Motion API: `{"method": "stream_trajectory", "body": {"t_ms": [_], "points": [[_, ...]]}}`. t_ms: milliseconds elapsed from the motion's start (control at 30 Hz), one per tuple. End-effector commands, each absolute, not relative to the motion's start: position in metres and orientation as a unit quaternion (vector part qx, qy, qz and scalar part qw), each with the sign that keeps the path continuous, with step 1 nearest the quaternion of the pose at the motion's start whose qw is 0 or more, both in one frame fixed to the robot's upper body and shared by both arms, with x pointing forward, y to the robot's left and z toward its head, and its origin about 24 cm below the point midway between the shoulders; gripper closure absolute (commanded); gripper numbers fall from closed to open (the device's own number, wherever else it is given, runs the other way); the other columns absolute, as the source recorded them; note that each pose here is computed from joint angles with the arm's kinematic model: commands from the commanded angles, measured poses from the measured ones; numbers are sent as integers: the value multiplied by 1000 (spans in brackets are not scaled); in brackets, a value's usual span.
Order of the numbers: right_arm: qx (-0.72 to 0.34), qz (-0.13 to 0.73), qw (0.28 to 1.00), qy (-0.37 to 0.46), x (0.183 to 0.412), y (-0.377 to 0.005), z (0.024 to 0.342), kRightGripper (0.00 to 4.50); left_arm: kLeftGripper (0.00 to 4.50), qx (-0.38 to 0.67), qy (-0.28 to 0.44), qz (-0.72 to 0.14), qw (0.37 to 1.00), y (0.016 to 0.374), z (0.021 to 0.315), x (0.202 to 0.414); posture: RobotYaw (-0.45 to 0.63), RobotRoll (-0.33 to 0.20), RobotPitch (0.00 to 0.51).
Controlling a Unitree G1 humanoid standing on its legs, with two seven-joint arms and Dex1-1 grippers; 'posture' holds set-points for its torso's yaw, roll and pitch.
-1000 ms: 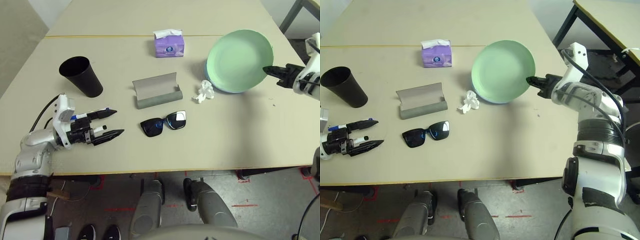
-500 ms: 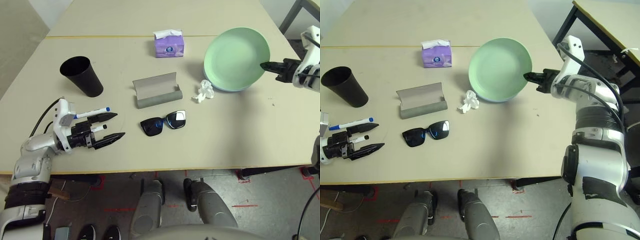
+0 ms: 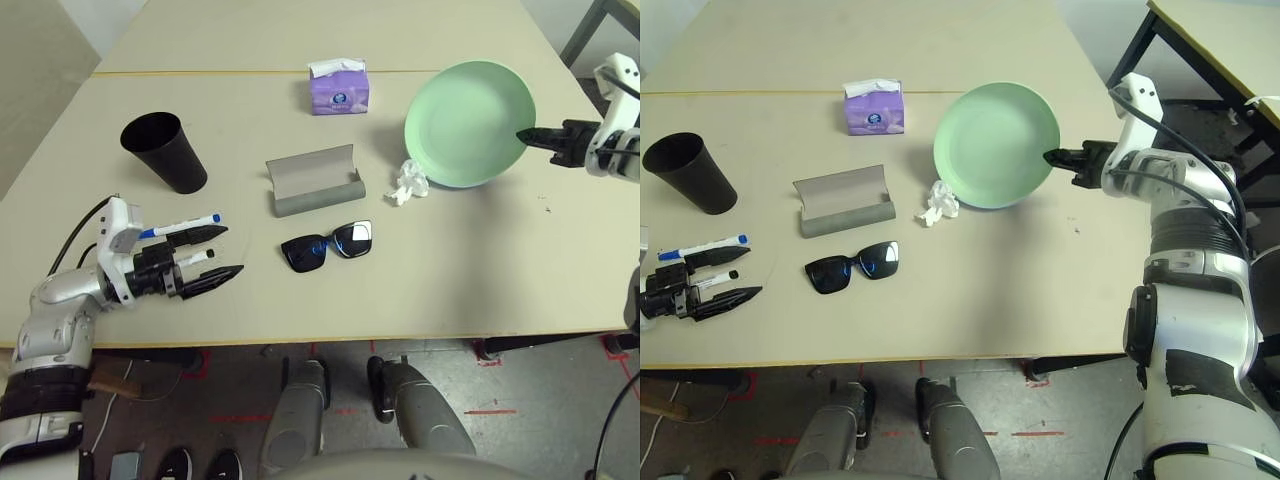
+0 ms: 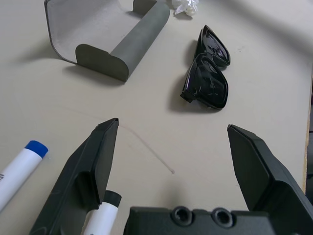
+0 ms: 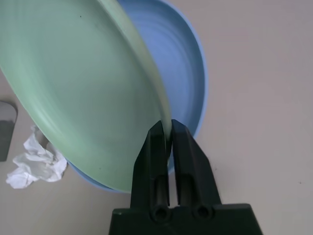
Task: Organize and tidy the items on the table.
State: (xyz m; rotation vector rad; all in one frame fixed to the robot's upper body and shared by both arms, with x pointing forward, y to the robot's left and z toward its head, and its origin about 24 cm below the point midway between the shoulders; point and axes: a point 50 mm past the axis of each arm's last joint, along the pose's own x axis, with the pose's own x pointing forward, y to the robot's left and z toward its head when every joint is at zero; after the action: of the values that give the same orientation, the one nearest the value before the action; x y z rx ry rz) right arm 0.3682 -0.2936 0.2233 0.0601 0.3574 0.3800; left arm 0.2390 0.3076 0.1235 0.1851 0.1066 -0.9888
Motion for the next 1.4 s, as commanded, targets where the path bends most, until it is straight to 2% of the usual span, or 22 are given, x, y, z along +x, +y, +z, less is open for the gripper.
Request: {"method": "stream_trajectory", "body": {"t_ms": [33, 300, 500, 700, 1000, 1100, 1200, 1400], "points": [[24, 186, 965, 184, 368, -296, 224, 3059, 0, 85, 53, -476, 873, 306, 121, 236, 28, 0, 261], [18, 185, 966, 180, 368, -298, 230, 20, 0, 78, 53, -478, 873, 302, 116, 237, 17, 0, 253], [24, 185, 966, 177, 360, -305, 235, 20, 0, 79, 51, -477, 874, 302, 118, 242, -2, 0, 251], [31, 175, 965, 193, 337, -318, 230, 20, 0, 80, 50, -482, 871, 301, 118, 248, -27, 0, 244], [-40, 295, 928, 222, 253, -271, 202, 20, 0, 83, 46, -481, 872, 305, 122, 257, -64, 0, 253], [-40, 310, 927, 209, 238, -252, 190, 20, 0, 85, 46, -479, 872, 307, 123, 259, -73, 0, 253], [-50, 304, 933, 185, 237, -232, 174, 20, 0, 89, 47, -482, 871, 309, 126, 261, -75, 0, 250], [-64, 247, 960, 115, 265, -213, 154, 20, 0, 101, 45, -484, 868, 312, 133, 263, -57, 0, 241]]}}
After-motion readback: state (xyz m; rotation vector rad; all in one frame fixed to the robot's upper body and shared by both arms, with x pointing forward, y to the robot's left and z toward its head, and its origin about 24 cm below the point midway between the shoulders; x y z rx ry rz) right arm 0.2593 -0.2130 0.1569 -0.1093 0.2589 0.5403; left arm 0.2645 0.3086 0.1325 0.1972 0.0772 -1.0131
